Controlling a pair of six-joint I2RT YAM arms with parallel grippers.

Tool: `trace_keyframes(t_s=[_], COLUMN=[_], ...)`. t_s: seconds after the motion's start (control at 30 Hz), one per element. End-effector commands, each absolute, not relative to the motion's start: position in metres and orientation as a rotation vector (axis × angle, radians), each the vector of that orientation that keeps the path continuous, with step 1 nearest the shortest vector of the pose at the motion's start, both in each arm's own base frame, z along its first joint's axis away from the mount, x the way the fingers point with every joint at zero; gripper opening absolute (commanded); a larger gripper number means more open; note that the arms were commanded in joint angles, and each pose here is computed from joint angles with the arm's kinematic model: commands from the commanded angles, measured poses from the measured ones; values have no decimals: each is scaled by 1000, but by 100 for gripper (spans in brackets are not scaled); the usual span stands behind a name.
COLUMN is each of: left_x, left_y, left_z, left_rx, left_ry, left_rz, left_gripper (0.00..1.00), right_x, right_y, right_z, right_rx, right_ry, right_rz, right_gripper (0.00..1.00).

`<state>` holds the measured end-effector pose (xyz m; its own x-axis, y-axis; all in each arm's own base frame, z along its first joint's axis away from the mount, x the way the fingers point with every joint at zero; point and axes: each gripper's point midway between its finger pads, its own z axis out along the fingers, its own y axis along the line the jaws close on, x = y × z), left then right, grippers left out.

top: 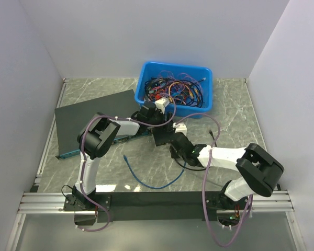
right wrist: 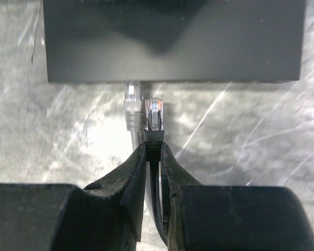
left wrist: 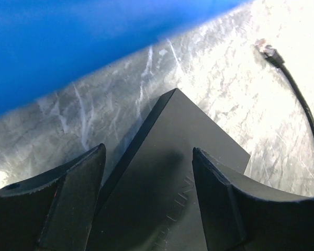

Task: Insert the plug into the switch port

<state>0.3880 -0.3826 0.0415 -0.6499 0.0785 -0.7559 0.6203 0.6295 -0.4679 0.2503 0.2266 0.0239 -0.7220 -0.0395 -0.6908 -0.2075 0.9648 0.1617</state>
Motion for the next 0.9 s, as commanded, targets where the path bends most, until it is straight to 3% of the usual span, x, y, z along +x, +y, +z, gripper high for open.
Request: trace_keyframes(t_s=[0.0, 0.63, 0.87], left_x=[358, 319, 333], left_y=[-379, -347, -355], left_z=[23, 25, 25], left_rx=[594, 559, 577], left_ry=[2197, 2259, 2253], left_rz=[-1020, -980, -955], left_gripper=[73, 73, 72], right_x=[240, 227, 233], right_y=[229, 224, 215], right_z=[30, 19, 17], right_rx=[-151, -143, -111], right_ry=[2347, 2410, 2410], right_rz=[294, 207, 113], right_gripper=[0, 0, 0])
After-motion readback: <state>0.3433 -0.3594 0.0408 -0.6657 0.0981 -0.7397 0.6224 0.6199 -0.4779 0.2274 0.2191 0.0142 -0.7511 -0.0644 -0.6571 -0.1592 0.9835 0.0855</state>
